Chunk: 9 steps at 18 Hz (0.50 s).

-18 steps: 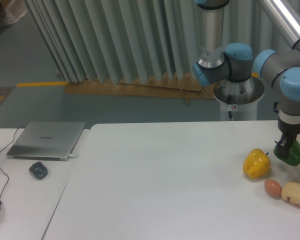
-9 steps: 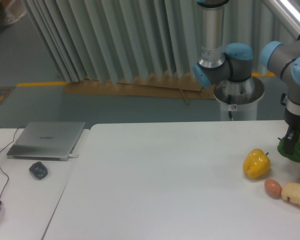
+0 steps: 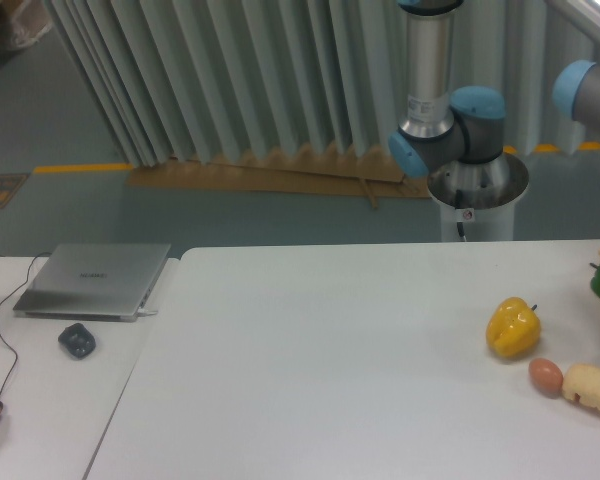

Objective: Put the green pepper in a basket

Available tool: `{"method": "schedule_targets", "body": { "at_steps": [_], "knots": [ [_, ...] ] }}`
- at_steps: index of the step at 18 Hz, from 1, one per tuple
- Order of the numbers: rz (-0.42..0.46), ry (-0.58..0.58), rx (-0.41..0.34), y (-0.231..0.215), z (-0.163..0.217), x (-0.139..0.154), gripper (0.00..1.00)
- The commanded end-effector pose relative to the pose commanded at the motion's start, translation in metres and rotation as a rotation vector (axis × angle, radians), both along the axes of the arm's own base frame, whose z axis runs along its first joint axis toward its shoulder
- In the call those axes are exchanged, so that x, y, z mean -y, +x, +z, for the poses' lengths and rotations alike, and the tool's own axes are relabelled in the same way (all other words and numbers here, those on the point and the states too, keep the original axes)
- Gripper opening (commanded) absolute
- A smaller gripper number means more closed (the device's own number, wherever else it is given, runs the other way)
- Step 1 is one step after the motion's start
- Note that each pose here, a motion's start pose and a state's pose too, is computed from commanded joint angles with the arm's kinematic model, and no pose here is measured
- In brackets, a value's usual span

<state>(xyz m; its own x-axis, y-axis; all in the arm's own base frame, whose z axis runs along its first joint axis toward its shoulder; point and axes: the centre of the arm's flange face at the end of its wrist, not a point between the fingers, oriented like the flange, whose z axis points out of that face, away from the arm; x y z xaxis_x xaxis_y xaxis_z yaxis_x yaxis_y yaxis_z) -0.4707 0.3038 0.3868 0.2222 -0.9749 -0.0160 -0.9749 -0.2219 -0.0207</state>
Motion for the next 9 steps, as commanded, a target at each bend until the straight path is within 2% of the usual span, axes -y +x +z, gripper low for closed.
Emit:
{"method": "schedule_targets", "body": {
  "at_steps": [9],
  "knots": [
    [0.1, 0.024, -0.041, -0.041, 0.018, 0.045, 0.63]
  ]
}}
